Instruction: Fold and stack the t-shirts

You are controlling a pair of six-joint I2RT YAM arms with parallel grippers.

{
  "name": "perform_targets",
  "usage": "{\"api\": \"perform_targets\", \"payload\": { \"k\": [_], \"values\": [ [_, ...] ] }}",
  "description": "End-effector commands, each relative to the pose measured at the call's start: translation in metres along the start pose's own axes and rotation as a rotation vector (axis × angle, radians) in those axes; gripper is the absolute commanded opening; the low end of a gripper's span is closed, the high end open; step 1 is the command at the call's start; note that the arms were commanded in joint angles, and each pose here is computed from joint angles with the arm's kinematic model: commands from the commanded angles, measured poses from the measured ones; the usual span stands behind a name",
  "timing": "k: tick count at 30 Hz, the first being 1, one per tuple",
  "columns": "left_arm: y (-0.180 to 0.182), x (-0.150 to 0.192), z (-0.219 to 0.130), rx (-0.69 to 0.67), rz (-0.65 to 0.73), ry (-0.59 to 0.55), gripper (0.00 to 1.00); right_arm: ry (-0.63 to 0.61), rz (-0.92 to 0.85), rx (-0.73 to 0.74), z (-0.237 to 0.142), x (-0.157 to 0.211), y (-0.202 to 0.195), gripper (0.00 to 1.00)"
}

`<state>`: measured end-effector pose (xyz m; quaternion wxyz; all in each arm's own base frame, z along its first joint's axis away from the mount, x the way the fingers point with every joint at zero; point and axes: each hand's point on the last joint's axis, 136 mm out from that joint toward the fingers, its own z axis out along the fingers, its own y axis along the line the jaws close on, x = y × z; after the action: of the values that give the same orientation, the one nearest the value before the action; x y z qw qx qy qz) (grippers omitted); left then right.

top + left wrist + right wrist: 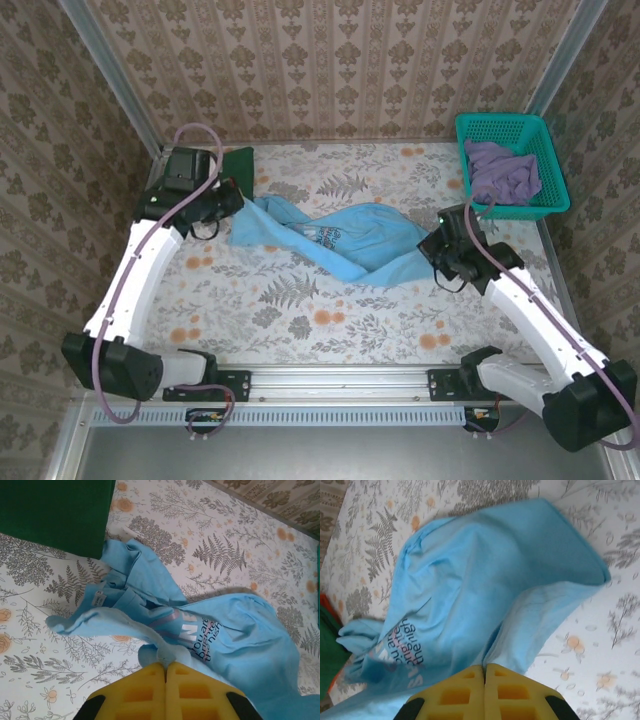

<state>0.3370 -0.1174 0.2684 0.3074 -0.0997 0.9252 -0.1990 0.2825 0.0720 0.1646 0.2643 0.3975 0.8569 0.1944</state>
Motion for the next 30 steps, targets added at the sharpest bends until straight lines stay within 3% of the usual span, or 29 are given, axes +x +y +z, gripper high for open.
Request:
{"api": "perform_targets", "payload": {
  "k": [1,6,13,16,19,23,25,27,30],
  "values": [
    [0.008,-0.004,0.028,-0.032,-0.025,0.079,0.0,0.042,-0.088,0.01,0.013,-0.017,0.0,0.0],
    [0.011,-0.01,0.068,-0.037,-0.05,0.205,0.0,0.069,-0.125,0.017,0.027,-0.029,0.002,0.0],
    [0.049,0.09,0.095,-0.102,-0.184,0.473,0.0,0.191,-0.041,0.113,0.05,0.019,-0.063,0.0],
    [0.054,0.094,0.105,-0.116,-0.212,0.496,0.0,0.194,-0.029,0.113,0.057,0.018,-0.066,0.0],
    [0.025,0.036,0.122,-0.058,-0.173,0.415,0.0,0.164,-0.047,0.041,0.068,-0.019,-0.021,0.0],
    [-0.052,-0.109,0.108,0.081,-0.013,0.144,0.0,0.091,-0.118,-0.077,0.06,-0.114,0.086,0.0],
    [-0.093,-0.178,0.065,0.201,0.049,-0.082,0.0,-0.008,-0.162,-0.155,0.027,-0.165,0.141,0.0],
    [-0.121,-0.236,-0.012,0.375,0.052,-0.36,0.0,-0.132,-0.236,-0.282,-0.031,-0.206,0.199,0.0],
    [-0.151,-0.263,-0.116,0.546,0.152,-0.577,0.0,-0.279,-0.342,-0.396,-0.118,-0.232,0.243,0.0]
  ]
}}
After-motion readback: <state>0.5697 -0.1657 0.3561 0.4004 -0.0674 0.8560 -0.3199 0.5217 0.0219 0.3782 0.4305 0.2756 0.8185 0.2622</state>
